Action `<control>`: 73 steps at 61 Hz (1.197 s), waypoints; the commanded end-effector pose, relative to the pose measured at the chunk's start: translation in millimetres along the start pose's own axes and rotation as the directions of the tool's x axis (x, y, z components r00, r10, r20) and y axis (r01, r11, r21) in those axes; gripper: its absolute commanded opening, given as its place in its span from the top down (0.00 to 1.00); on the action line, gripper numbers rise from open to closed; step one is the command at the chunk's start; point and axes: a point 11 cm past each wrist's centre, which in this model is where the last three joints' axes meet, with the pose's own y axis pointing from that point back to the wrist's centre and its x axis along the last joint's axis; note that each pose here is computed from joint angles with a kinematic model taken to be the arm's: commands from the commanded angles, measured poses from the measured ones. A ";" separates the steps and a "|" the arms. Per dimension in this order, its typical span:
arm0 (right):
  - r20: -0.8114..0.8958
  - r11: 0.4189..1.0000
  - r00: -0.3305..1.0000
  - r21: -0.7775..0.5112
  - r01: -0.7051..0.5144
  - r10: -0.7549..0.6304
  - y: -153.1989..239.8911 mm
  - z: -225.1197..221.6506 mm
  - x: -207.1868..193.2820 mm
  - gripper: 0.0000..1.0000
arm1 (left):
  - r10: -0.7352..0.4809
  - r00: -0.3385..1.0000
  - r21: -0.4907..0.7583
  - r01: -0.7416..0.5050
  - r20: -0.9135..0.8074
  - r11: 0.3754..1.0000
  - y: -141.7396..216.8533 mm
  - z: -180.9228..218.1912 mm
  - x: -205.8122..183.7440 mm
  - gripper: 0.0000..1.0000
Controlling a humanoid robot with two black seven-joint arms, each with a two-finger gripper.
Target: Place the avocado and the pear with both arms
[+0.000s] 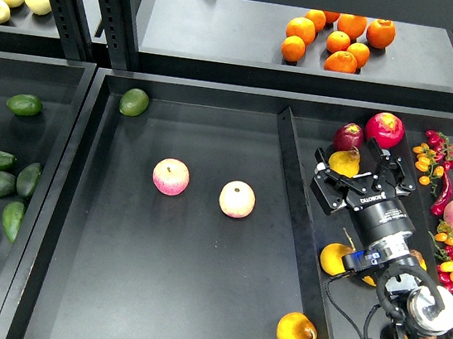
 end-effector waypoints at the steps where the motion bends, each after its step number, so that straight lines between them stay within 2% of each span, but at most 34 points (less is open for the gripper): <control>1: -0.001 1.000 1.000 -0.001 -0.002 0.002 0.1 0.3 0.7 0.00 | 0.001 1.000 -0.002 -0.001 0.000 1.000 0.6 0.8 0.5 0.31; 18: 0.001 1.000 1.000 -0.001 -0.002 0.002 0.1 0.3 0.7 0.00 | 0.003 1.000 -0.029 -0.003 -0.022 1.000 5.2 6.5 4.4 0.18; 27: 0.001 1.000 1.000 -0.002 -0.003 0.003 0.6 0.5 1.2 0.00 | -0.035 0.995 -0.148 0.021 -0.095 0.989 15.5 32.4 4.3 0.04; 36: 0.000 1.000 1.000 -0.007 -0.005 0.005 0.4 2.0 1.6 0.00 | -0.078 0.983 -0.262 0.032 -0.169 0.964 27.2 55.8 6.7 0.02; 41: 0.000 1.000 1.000 -0.008 -0.006 0.006 0.9 2.2 2.2 0.00 | -0.139 0.965 -0.367 0.048 -0.224 0.929 36.2 80.0 3.5 0.02; 59: 0.006 1.000 1.000 -0.015 -0.023 0.023 4.9 4.5 8.2 0.00 | -0.293 0.920 -0.525 0.120 -0.261 0.843 41.4 125.7 -26.5 0.01; 67: 0.009 0.999 0.999 -0.017 -0.031 0.031 7.7 5.4 11.3 0.00 | -0.403 0.872 -0.632 0.151 -0.277 0.760 51.8 155.9 -42.3 0.01; 69: 0.012 0.999 0.999 -0.019 -0.033 0.033 8.7 5.8 12.3 0.00 | -0.470 0.836 -0.681 0.170 -0.282 0.712 55.6 170.1 -53.0 0.01; 73: 0.012 0.999 0.999 -0.019 -0.033 0.033 9.2 5.9 12.6 0.00 | -0.537 0.795 -0.725 0.191 -0.280 0.662 58.8 183.6 -65.9 0.01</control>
